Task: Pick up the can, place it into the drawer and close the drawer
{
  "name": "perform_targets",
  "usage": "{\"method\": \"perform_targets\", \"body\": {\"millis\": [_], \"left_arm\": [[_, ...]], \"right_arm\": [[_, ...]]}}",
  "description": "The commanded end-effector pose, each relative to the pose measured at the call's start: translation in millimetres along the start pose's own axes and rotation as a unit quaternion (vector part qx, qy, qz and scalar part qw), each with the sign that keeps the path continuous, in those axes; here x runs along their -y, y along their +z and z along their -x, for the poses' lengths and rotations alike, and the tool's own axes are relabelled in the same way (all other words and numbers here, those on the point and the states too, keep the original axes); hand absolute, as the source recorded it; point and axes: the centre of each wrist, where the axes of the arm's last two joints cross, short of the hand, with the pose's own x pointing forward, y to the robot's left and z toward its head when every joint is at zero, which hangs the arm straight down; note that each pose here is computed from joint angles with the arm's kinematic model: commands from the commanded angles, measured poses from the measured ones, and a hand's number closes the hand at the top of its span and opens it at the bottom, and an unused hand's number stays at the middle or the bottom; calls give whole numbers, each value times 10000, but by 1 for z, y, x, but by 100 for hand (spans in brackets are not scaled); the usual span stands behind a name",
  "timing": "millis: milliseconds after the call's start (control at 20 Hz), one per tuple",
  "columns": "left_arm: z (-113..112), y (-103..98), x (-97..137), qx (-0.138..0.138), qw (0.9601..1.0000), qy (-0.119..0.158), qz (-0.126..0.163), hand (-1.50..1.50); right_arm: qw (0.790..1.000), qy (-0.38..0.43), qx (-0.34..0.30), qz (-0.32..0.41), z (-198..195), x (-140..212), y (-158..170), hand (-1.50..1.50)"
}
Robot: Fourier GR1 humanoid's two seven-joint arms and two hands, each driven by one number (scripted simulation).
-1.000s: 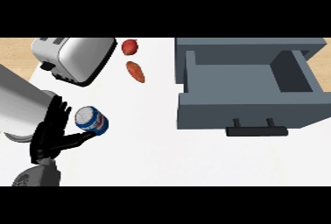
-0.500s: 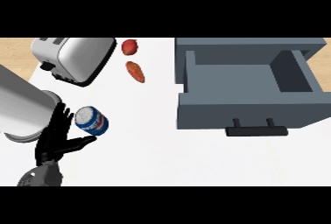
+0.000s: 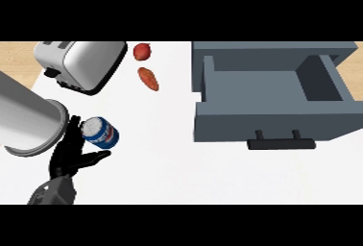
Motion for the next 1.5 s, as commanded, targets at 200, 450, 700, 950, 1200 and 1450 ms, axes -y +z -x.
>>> {"method": "perform_targets", "body": {"millis": [200,450,700,950,1200,1450], "left_arm": [[8,-20,12,-13,9994,350,26,-150],[9,-26,26,52,9971,741,185,150],[-23,-47,39,64,9935,764,836,150],[-12,-45,58,291,9882,929,1179,150],[-42,-46,66,628,9843,947,1349,150],[-36,-26,103,684,9860,995,1149,150]], "right_arm": [[10000,-56,-14,-33,2,4,14,-150],[9999,-13,-131,-74,1,0,7,-150],[9998,-116,-114,-89,-6,-10,6,-150],[9999,-159,22,22,2,8,13,-150],[9997,-170,-138,69,15,-2,3,-150],[9999,-88,3,66,-10,-1,17,-150]]}}
